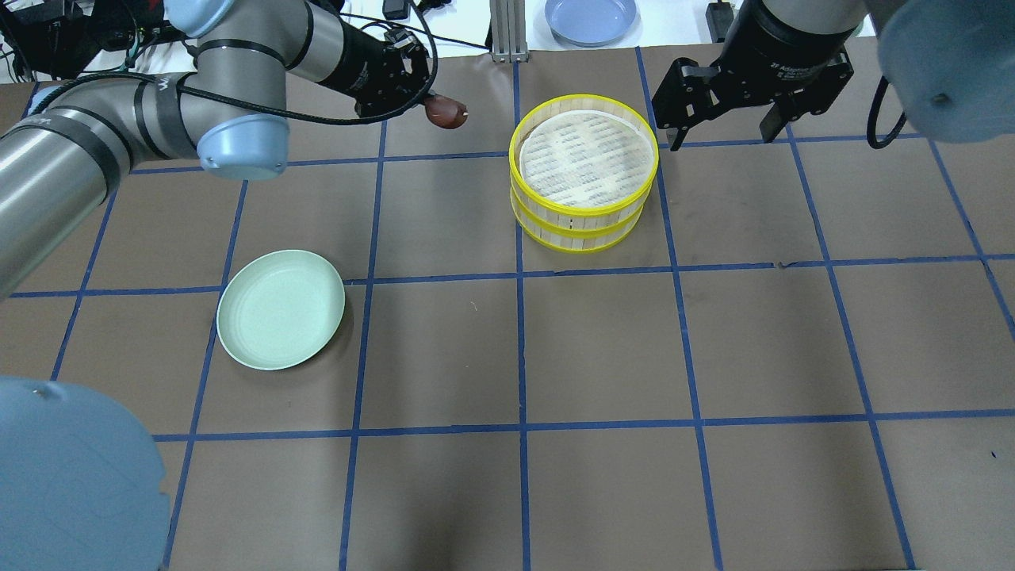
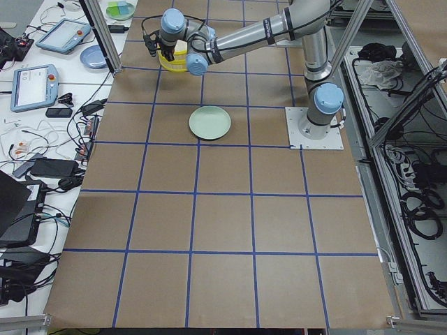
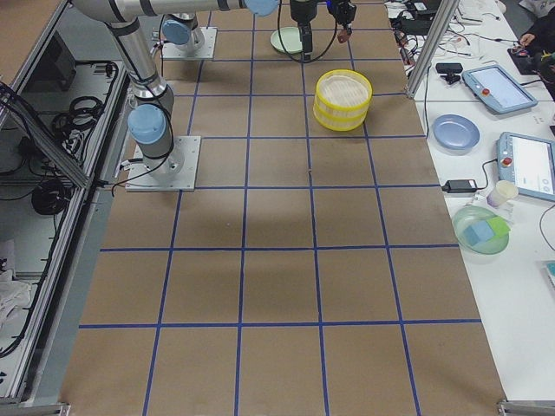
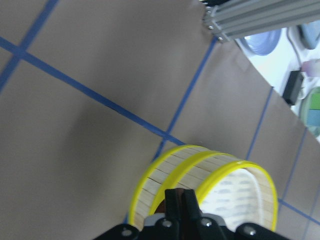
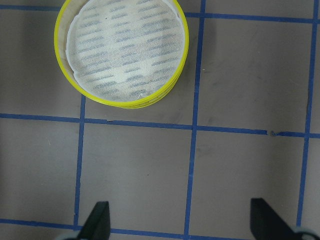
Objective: Stack buns with steamer
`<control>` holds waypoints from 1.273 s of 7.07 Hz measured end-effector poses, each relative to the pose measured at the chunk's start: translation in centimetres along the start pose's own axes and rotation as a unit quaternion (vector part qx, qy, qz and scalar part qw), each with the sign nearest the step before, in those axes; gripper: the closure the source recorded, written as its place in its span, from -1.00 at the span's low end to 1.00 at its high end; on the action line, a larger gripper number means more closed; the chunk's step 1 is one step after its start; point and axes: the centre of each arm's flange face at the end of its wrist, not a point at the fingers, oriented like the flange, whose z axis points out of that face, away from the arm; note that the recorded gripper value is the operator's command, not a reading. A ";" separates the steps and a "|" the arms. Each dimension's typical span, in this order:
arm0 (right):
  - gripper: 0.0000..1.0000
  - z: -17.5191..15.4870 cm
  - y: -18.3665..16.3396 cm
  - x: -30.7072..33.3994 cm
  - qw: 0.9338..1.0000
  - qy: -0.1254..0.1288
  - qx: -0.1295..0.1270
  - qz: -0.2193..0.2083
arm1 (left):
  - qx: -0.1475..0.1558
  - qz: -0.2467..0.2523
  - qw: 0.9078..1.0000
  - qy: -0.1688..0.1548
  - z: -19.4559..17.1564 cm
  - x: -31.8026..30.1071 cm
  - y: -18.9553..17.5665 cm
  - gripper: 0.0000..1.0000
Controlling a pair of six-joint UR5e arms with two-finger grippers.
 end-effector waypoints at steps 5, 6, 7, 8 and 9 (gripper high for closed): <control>-1.00 0.5 0.7 0.3 0.999 0.010 -0.031 0.001 | -0.044 -0.002 0.999 0.021 8.5 2.5 6.4 -1.00; -1.00 0.6 0.9 0.4 0.999 0.013 -0.039 0.002 | -0.045 -0.004 0.999 0.022 9.0 2.5 6.5 -1.00; -1.00 0.7 1.0 0.4 0.999 0.014 -0.046 0.001 | -0.045 -0.010 0.999 0.026 8.9 2.7 6.6 -1.00; -1.00 0.8 1.2 0.4 0.998 0.014 -0.053 0.002 | -0.041 -0.013 0.999 0.033 8.1 3.5 6.5 -1.00; -1.00 0.9 1.3 0.4 0.998 0.014 -0.058 0.002 | -0.029 0.002 0.999 0.042 6.4 4.7 6.3 -1.00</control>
